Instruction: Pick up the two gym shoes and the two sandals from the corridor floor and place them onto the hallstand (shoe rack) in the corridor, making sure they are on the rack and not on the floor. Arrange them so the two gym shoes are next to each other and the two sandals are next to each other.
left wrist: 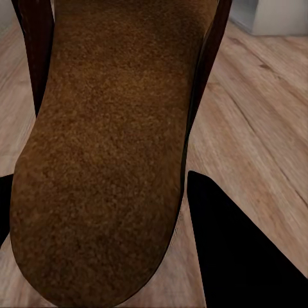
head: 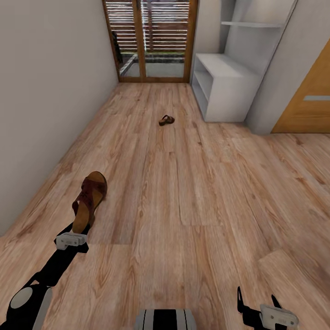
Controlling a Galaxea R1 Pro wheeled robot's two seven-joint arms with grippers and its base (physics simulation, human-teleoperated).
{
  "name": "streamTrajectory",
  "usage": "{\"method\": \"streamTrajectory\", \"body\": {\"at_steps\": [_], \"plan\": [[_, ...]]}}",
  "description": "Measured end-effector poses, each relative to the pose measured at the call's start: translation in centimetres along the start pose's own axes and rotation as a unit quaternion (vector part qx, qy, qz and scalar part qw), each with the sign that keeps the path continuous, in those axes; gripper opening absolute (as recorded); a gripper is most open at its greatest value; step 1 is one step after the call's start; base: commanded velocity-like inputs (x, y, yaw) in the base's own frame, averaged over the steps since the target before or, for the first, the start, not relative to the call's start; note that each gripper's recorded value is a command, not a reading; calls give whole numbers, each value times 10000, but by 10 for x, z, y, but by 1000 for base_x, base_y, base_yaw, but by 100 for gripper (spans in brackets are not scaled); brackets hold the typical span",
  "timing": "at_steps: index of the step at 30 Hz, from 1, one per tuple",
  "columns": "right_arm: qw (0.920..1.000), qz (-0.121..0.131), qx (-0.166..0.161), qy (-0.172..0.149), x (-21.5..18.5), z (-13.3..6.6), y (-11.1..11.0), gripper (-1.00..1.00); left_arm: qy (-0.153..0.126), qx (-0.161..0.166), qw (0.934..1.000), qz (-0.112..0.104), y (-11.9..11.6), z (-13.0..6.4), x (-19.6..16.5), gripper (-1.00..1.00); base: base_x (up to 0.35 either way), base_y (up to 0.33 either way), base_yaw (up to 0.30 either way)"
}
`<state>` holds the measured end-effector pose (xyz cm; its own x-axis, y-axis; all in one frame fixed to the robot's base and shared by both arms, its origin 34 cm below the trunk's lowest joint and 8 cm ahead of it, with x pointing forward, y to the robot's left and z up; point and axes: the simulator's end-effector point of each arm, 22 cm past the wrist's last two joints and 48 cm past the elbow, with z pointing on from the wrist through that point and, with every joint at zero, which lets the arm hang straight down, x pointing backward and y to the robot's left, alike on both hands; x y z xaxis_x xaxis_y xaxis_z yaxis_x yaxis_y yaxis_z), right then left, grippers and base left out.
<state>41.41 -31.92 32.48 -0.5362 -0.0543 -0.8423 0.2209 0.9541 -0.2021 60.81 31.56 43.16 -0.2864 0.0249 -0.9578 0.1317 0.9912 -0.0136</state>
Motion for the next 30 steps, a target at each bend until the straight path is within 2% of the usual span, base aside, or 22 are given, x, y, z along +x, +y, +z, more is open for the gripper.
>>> {"method": "streamTrajectory", "body": {"at_steps": [13, 30], "plan": [[10000, -1, 0, 0, 0, 0, 0, 100, 1, 0, 10000, 2, 0, 0, 0, -100, 329, 40, 0], [10000, 2, 0, 1, 0, 0, 0, 100, 6, -2, 10000, 7, 1, 0, 0, -100, 329, 97, 0]]}}
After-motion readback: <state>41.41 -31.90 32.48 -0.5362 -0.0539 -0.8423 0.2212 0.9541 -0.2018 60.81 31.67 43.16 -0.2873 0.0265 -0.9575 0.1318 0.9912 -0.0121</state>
